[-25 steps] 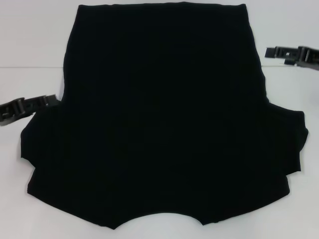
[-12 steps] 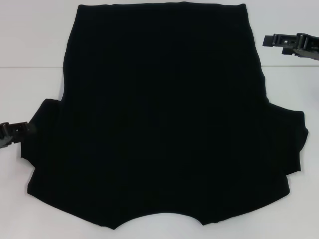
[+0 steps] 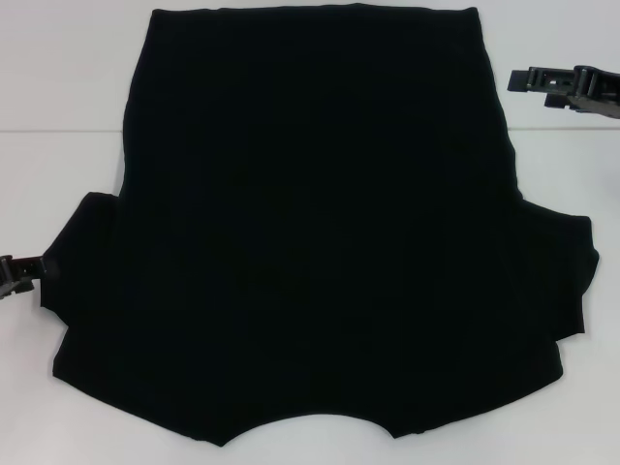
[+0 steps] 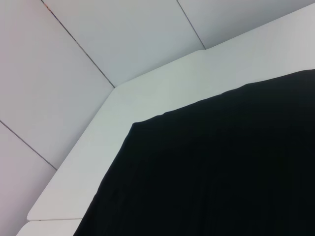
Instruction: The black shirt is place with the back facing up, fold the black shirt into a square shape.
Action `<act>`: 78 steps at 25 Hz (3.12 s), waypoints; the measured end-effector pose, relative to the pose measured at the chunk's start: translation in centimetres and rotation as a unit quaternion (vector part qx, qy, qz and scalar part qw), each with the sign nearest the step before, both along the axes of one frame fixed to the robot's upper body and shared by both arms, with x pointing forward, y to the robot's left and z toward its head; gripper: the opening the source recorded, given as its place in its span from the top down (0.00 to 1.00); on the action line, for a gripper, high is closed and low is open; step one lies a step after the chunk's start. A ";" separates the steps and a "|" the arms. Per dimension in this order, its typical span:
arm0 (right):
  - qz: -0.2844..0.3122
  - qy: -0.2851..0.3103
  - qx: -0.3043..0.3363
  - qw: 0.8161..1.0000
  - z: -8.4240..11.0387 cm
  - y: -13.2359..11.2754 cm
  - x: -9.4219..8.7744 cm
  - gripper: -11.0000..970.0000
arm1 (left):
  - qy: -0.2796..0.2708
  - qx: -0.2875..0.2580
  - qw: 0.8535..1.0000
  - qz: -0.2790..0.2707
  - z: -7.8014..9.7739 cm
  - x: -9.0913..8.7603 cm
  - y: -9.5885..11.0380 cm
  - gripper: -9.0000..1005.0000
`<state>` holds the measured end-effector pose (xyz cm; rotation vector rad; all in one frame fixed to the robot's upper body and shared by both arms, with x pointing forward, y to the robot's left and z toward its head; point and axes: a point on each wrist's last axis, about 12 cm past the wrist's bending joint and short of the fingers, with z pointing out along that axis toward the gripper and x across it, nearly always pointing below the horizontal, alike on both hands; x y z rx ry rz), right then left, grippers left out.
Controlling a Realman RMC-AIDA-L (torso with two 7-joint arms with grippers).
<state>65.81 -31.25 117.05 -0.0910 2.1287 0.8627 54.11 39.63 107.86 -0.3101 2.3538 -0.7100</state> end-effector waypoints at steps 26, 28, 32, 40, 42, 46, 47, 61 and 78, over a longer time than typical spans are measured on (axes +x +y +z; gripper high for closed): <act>-0.006 0.001 0.003 1.000 -0.2 -0.4 -0.2 0.08 | 0.010 0.011 1.000 0.012 -1.3 0.5 -0.6 0.63; -0.006 0.001 0.003 1.000 -0.1 -0.4 -0.2 0.08 | 0.010 0.013 1.000 0.011 -1.3 0.5 -0.6 0.63; -0.007 0.001 0.003 1.000 -0.1 -0.4 -0.1 0.08 | 0.010 0.014 1.000 0.010 -1.3 0.5 -0.6 0.63; -0.008 0.001 0.004 1.000 -0.1 -0.5 -0.2 0.08 | 0.025 0.023 0.999 -0.013 -1.5 0.9 -1.6 0.67; -0.010 0.001 0.005 1.000 -0.1 -0.6 -0.2 0.08 | 0.024 0.019 0.999 -0.010 -1.5 0.9 -1.5 0.74; -0.012 0.000 0.012 1.000 -0.1 -0.8 -0.3 0.08 | 0.026 0.018 0.999 -0.015 -1.4 0.9 -1.6 0.85; -0.013 0.000 0.013 1.000 -0.1 -0.8 -0.3 0.08 | 0.027 0.019 0.999 -0.016 -1.4 0.9 -1.6 0.86; -0.012 0.001 0.019 1.000 0.0 -1.0 -0.5 0.08 | 0.002 0.010 0.999 0.035 0.2 0.7 0.6 0.97; -0.008 0.004 0.022 1.000 0.0 -0.9 -0.6 0.08 | -0.003 -0.012 0.994 0.110 0.9 0.8 2.6 0.97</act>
